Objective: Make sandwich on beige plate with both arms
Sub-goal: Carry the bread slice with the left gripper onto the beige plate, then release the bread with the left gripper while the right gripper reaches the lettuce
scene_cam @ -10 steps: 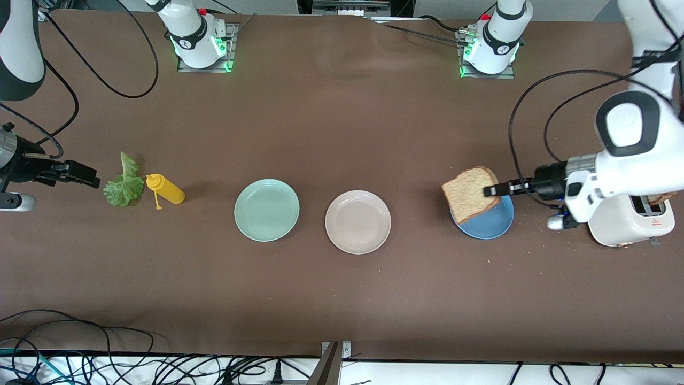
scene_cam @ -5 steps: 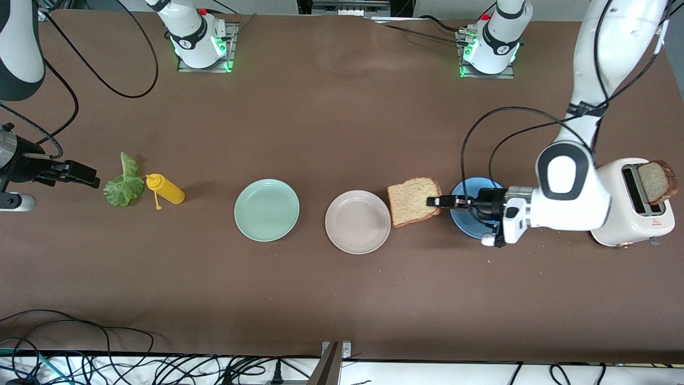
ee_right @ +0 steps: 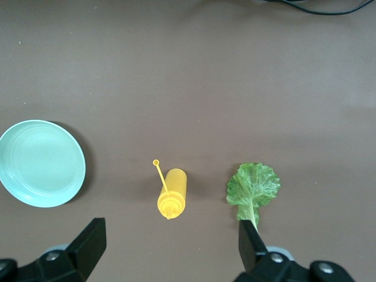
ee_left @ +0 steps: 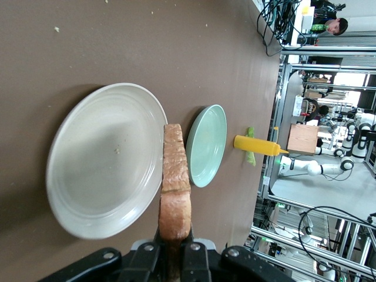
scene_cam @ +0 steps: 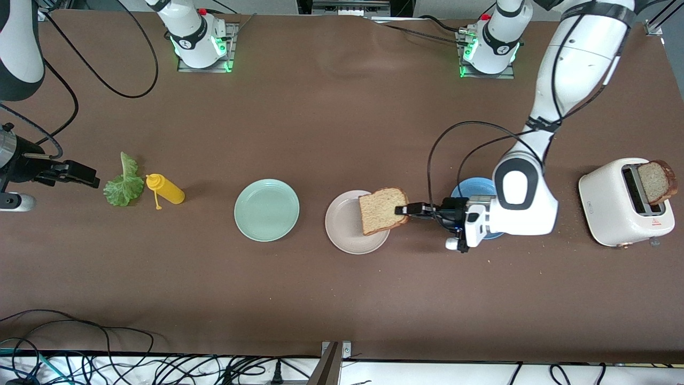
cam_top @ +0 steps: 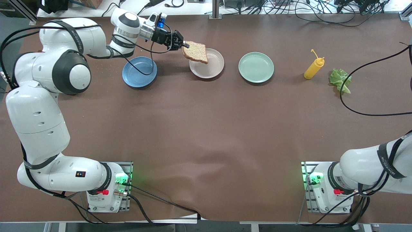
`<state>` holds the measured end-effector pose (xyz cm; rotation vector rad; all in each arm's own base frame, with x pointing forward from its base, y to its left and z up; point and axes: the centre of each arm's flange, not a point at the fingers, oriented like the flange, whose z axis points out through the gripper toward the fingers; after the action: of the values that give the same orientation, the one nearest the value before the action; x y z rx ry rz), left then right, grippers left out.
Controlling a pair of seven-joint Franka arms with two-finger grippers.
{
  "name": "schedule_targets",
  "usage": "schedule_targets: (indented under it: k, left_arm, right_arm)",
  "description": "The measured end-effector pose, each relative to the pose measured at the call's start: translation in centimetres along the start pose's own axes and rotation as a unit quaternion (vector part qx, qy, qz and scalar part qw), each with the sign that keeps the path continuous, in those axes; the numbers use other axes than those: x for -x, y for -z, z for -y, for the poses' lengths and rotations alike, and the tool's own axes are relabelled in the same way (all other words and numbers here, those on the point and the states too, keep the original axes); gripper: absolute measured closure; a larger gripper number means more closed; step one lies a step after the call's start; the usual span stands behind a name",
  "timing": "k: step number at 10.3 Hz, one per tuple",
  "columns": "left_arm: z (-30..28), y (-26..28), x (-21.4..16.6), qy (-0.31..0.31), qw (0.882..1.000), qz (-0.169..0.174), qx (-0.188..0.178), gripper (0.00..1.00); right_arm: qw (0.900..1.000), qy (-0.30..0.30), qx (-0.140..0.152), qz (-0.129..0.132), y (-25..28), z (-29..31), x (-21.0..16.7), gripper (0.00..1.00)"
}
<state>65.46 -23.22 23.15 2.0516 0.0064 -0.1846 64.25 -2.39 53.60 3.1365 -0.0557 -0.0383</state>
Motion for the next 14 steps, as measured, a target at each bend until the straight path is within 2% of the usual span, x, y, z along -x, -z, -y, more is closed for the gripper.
schedule_targets:
  k: [2,5,7,9,11,12,14]
  left_arm:
    - [0.1,-1.8,0.1,0.001,1.000,-0.004,-0.005,0.91]
    - [0.8,-4.2,0.2,0.010,1.000,-0.021,-0.013,0.91]
    - [1.0,-6.2,0.5,0.012,0.999,-0.028,-0.022,0.91]
    - [1.1,-7.0,0.6,0.013,0.999,-0.033,-0.027,0.91]
    - [1.3,-7.6,0.6,0.012,0.999,-0.038,-0.031,0.90]
    - [1.4,-7.7,0.5,0.006,0.999,-0.038,-0.031,0.83]
    - [1.6,-7.5,0.3,-0.005,0.998,-0.045,-0.036,0.52]
  right_arm:
    - [1.000,-0.008,0.001,0.001,-0.1,-1.0,0.0,0.00]
    - [0.999,-0.042,-0.003,0.010,-2.7,-5.8,-0.9,0.00]
    - [0.997,-0.063,-0.005,0.035,-7.1,-9.1,-1.8,0.00]
    - [0.996,-0.062,0.026,0.051,-11.6,-11.2,-2.1,0.00]
    - [0.996,-0.060,0.032,0.061,-16.8,-12.1,-1.4,0.00]
    - [0.995,-0.059,0.029,0.074,-19.1,-12.1,-0.6,0.00]
    - [0.992,-0.054,0.025,0.109,-22.8,-11.5,1.3,0.00]
